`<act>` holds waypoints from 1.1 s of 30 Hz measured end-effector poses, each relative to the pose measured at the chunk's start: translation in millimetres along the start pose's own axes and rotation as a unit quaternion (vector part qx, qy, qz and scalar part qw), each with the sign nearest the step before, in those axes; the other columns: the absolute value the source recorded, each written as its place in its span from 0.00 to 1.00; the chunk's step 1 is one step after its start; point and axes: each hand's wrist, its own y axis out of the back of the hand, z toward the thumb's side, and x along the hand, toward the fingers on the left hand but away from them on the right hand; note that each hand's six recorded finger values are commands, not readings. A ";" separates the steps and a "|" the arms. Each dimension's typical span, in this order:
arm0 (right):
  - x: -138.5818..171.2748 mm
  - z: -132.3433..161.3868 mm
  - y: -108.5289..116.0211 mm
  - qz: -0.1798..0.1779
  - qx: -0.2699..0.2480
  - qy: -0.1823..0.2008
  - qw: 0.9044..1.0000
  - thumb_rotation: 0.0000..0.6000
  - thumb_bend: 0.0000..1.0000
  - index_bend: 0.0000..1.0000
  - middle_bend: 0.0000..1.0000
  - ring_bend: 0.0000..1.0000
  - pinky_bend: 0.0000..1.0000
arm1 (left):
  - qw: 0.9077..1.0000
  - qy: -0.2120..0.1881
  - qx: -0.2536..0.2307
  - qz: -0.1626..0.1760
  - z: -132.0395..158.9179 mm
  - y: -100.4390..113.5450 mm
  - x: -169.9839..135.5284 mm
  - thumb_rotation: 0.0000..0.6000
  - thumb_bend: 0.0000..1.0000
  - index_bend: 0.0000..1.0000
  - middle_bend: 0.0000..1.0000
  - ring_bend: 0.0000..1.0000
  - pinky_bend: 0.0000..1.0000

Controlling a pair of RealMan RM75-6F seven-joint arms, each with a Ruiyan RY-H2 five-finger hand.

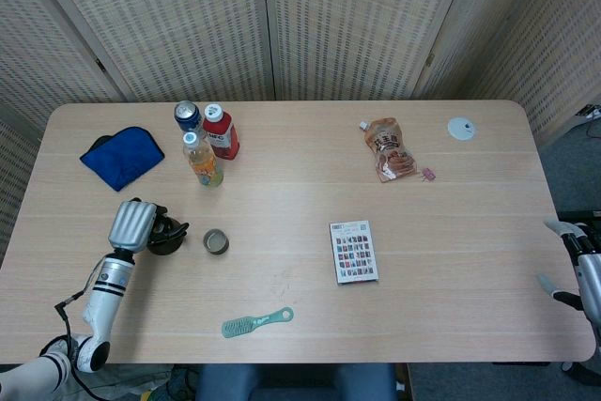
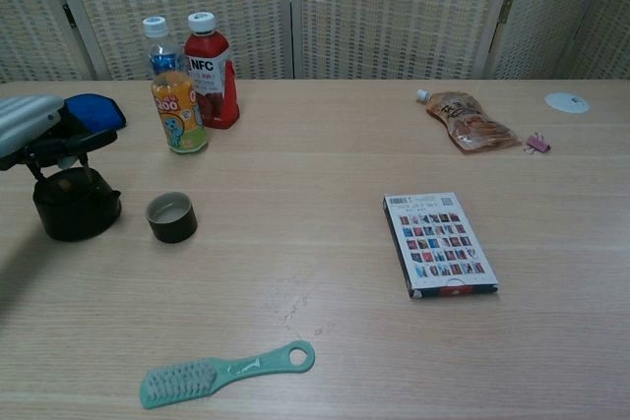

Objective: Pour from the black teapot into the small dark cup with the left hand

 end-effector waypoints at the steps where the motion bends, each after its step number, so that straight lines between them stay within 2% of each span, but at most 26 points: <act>1: 0.0 0.0 0.0 0.000 0.000 0.000 1.000 1.00 0.16 0.20 0.25 0.20 0.31 | 1.000 0.000 -0.001 0.001 0.4 0.7 -0.4 0.00 0.09 0.71 0.72 0.58 0.45; 3: 0.0 0.1 0.1 0.000 -0.001 0.000 1.000 1.00 0.16 0.20 0.25 0.20 0.31 | 1.000 -0.002 -0.007 -0.001 1.6 1.6 -1.3 0.00 0.09 0.61 0.61 0.46 0.39; 7: 0.3 -0.4 0.1 0.000 -0.002 0.000 1.000 1.00 0.16 0.20 0.25 0.20 0.31 | 1.000 -0.005 -0.027 -0.007 4.1 3.5 -3.5 0.00 0.07 0.43 0.36 0.26 0.20; 10: 0.5 -0.6 0.3 0.000 -0.002 0.001 1.000 1.00 0.16 0.20 0.25 0.20 0.31 | 0.999 -0.002 -0.044 -0.014 4.7 4.5 -4.6 0.00 0.07 0.34 0.25 0.16 0.13; 13: 1.1 -1.1 0.9 -0.001 -0.002 0.000 1.000 1.00 0.16 0.20 0.25 0.20 0.30 | 0.998 0.003 -0.055 -0.019 4.2 5.1 -4.8 0.00 0.07 0.26 0.16 0.11 0.09; 18: 1.7 -2.1 1.6 -0.003 -0.003 -0.001 1.000 1.00 0.16 0.20 0.25 0.20 0.30 | 0.998 0.014 -0.064 -0.021 3.4 6.8 -4.4 0.00 0.07 0.21 0.13 0.10 0.06; 25: 1.5 -2.2 1.2 -0.003 -0.003 0.000 1.000 1.00 0.16 0.20 0.25 0.20 0.30 | 0.998 0.032 -0.056 -0.020 -0.6 9.9 -4.7 0.00 0.07 0.21 0.13 0.10 0.06; 33: 1.4 -3.2 1.4 -0.001 -0.002 0.000 1.000 1.00 0.16 0.20 0.25 0.20 0.30 | 0.997 0.056 -0.052 0.008 -7.9 23.9 -11.5 0.00 0.07 0.21 0.13 0.10 0.06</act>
